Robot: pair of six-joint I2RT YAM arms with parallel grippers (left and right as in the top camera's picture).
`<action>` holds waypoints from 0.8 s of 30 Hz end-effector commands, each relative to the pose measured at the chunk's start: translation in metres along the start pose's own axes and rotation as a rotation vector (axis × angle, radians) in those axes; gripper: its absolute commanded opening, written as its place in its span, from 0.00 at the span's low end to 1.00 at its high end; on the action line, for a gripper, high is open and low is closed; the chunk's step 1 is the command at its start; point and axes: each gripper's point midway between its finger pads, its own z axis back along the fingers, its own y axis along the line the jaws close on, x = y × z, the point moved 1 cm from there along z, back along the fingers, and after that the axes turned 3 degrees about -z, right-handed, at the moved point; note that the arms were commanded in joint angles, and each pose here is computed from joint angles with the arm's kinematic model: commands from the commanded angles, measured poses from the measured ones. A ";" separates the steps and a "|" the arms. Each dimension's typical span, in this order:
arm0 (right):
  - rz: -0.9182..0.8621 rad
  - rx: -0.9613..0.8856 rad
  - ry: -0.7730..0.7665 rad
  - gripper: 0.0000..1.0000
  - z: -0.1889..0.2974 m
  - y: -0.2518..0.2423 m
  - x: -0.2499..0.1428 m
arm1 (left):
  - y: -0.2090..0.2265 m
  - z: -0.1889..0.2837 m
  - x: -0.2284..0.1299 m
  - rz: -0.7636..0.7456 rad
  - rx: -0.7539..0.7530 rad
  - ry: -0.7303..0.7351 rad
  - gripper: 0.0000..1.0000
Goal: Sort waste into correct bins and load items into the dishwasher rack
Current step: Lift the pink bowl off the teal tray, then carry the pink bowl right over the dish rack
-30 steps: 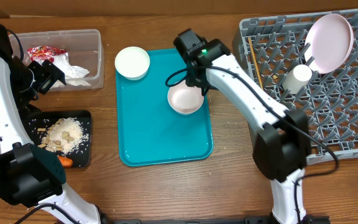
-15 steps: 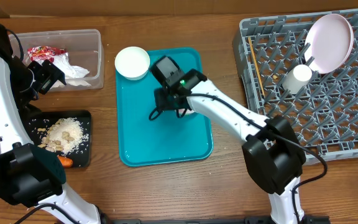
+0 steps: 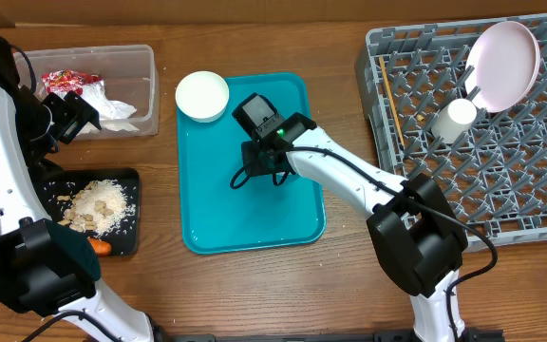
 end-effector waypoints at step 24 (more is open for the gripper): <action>-0.011 0.039 -0.044 0.04 0.058 0.012 0.024 | -0.003 0.008 -0.005 0.003 -0.013 -0.016 1.00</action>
